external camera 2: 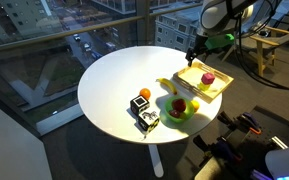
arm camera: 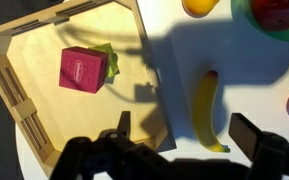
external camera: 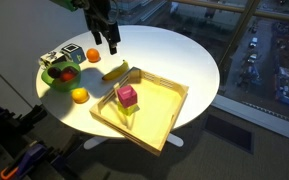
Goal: Put the banana inside the bowl
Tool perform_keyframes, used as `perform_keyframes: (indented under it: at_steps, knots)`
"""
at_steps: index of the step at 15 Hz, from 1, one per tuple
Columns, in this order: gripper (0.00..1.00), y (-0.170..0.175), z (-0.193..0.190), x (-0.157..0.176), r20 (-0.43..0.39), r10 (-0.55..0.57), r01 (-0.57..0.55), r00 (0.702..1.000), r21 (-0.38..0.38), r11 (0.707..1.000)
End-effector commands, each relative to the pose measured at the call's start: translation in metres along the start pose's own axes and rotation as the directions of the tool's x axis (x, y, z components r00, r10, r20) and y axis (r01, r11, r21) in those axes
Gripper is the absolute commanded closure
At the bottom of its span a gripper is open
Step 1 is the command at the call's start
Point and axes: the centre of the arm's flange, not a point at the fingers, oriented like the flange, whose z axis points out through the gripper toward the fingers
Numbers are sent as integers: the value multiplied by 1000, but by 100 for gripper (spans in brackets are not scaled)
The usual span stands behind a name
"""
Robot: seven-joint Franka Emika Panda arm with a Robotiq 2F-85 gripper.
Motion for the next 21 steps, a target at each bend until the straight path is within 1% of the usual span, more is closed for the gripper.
perform_keyframes:
  at_steps: [1,4,8,12,16,21]
  knots:
    - [0,0,0,0,0,0,0,1000,0,1000]
    - [0,0,0,0,0,0,0,1000,0,1000]
    - [0,-4,5,9,5,6,-6,1000,8,1000]
    - [0,-17,12,17,15,0,-1,1000,4,1000]
    - [0,-33,28,28,23,-16,16,1000,-3,1000]
    - [0,-51,52,38,42,5,-5,999,-15,1000]
